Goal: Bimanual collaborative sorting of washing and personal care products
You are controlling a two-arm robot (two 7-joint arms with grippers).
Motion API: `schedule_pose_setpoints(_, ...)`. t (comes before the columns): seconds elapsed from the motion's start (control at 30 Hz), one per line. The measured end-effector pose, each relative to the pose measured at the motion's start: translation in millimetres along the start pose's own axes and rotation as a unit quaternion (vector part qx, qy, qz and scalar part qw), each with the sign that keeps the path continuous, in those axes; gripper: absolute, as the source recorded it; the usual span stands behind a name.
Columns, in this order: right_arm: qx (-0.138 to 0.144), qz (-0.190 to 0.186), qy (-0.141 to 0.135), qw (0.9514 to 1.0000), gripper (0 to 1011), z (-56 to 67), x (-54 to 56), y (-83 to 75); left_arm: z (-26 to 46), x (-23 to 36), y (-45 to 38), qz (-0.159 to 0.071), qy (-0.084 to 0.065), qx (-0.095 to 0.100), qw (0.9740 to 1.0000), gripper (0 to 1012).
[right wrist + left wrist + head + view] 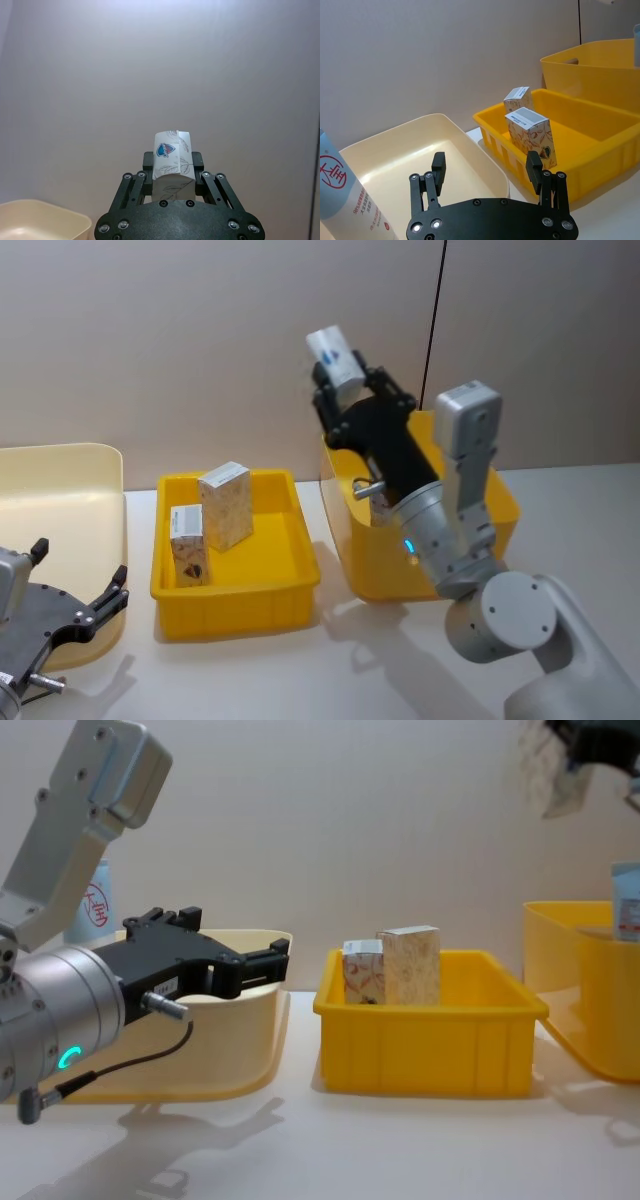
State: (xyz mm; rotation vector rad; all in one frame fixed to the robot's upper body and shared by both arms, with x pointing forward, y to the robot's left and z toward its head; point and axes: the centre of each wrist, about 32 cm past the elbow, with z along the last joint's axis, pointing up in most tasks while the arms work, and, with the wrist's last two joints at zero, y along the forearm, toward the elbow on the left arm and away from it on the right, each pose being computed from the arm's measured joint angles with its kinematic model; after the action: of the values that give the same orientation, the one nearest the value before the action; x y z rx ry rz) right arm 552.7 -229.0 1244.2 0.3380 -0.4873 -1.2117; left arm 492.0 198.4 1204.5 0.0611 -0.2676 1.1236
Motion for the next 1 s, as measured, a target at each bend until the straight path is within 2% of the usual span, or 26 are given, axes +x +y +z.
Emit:
schedule_pose_setpoints(0.23, 0.019, -0.043, -0.024, 0.9986, 431, 8.4, 9.1, -5.9, 0.0, 0.0, 0.0, 0.000, 0.000, 0.000, 1.0000, 1001)
schedule_pose_setpoints(0.53, 0.018, -0.097, -0.052, 0.9937, 431, 14.9, 15.8, -17.1, 0.0, 0.0, 0.0, 0.000, 0.000, 0.000, 1.0000, 1001)
schedule_pose_setpoints(0.73, 0.004, -0.136, -0.073, 0.9880, 431, 18.0, 17.9, -26.7, 0.0, 0.0, 0.0, 0.000, 0.000, 0.000, 1.0000, 1000)
schedule_pose_setpoints(1.0, -0.026, -0.187, -0.100, 0.9769, 431, 19.8, 18.6, -38.3, 0.0, 0.0, 0.0, 0.000, 0.000, 0.000, 1.0000, 1000)
